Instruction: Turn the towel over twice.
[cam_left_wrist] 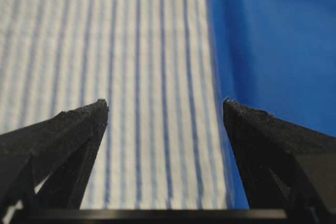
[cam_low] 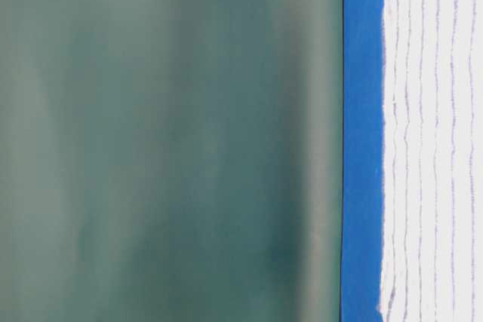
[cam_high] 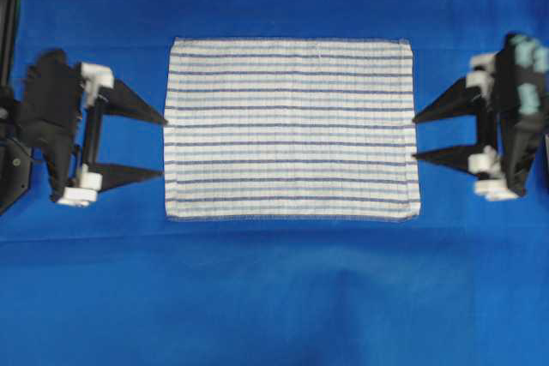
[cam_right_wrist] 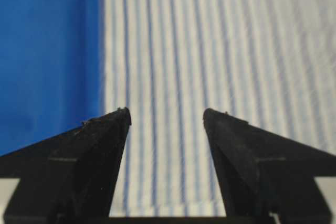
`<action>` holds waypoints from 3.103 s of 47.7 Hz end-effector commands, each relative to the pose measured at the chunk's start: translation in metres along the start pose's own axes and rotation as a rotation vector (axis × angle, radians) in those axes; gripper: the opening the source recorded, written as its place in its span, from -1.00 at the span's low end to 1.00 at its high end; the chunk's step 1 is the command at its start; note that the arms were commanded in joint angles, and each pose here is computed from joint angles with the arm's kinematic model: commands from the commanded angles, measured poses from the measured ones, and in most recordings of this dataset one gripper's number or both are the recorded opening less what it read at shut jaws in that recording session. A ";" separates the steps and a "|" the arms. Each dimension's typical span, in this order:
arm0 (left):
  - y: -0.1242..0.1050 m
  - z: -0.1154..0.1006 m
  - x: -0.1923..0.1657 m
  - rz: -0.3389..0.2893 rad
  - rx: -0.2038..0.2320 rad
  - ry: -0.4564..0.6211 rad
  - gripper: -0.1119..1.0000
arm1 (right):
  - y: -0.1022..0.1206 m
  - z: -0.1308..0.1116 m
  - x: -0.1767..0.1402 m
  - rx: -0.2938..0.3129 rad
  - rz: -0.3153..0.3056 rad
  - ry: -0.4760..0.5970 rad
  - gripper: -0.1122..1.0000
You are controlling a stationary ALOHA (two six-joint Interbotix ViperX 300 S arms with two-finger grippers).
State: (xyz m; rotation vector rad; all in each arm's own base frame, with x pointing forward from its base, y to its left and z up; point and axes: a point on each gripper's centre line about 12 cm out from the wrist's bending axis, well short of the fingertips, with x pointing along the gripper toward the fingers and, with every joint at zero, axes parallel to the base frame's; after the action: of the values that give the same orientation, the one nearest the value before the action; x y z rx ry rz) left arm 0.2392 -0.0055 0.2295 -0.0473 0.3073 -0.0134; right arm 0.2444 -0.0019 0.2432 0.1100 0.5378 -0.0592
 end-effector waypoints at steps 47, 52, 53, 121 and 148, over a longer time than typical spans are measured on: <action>0.052 -0.007 -0.006 0.212 0.043 -0.058 0.69 | -0.075 -0.008 0.009 0.079 -0.256 0.018 0.32; 0.068 -0.017 0.005 0.268 0.043 -0.035 0.69 | -0.092 -0.019 0.021 0.107 -0.298 0.060 0.32; 0.071 -0.020 0.007 0.275 0.043 -0.027 0.69 | -0.096 -0.022 0.024 0.113 -0.307 0.070 0.32; 0.160 -0.128 0.062 0.483 -0.088 0.301 -0.76 | -0.177 -0.109 0.087 0.254 -0.410 0.235 -0.66; 0.181 -0.081 0.052 0.548 -0.078 0.181 -0.76 | -0.195 -0.074 0.074 0.251 -0.462 0.119 -0.66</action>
State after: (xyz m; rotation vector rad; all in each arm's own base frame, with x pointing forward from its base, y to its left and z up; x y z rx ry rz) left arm 0.2616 0.1620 0.1046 -0.0549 0.5635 0.5182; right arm 0.2508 -0.1776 0.1043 0.2521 0.7314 -0.5505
